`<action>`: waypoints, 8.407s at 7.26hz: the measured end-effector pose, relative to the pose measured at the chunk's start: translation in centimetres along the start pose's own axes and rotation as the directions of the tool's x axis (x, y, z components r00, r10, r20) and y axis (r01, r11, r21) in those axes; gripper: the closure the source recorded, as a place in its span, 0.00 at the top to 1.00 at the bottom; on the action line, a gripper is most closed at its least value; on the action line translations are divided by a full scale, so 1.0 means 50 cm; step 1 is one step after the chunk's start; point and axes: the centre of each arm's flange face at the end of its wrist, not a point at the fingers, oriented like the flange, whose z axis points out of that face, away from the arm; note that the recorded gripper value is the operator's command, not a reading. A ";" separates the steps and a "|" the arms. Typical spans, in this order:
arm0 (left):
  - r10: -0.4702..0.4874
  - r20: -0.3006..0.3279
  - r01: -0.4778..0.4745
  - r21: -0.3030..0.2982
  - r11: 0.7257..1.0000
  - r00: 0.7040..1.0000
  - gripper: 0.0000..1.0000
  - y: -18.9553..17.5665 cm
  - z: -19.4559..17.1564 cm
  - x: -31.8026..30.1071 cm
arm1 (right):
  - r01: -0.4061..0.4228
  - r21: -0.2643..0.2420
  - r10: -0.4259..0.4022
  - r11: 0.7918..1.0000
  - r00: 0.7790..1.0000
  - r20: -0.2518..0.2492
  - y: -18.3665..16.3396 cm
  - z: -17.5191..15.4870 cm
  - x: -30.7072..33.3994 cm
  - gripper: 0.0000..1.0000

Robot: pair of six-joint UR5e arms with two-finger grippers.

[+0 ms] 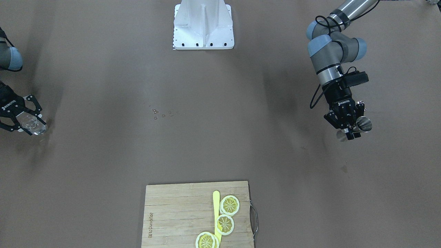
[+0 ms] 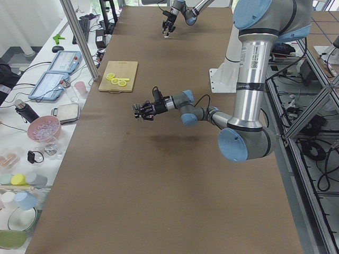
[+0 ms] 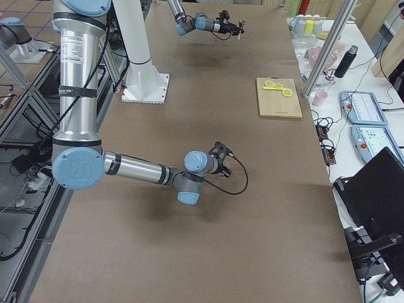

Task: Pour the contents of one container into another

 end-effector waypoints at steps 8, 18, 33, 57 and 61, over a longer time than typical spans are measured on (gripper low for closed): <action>-0.045 0.072 0.044 0.013 0.999 0.996 0.03 0.089 0.077 0.014 | 0.006 0.004 -0.006 1.000 1.000 0.011 0.034 -0.020 0.005 1.00; -0.028 0.083 0.026 0.020 0.999 0.996 0.98 0.114 0.086 0.027 | -0.431 -0.229 0.442 0.873 0.897 -0.003 0.175 -0.280 0.173 1.00; 0.050 0.083 -0.049 -0.020 0.999 0.995 0.98 -0.033 0.008 0.038 | -0.729 -0.435 0.576 0.528 0.684 -0.447 0.042 -0.486 0.168 1.00; 0.415 -0.831 -0.898 -0.205 0.389 0.370 0.96 -0.361 -0.035 0.242 | -0.653 -0.480 0.500 0.585 0.757 -0.421 0.045 -0.476 0.190 1.00; 0.385 -0.850 -0.910 -0.227 0.347 0.359 0.97 -0.442 0.045 0.153 | -0.652 -0.481 0.495 0.586 0.758 -0.425 0.046 -0.476 0.191 1.00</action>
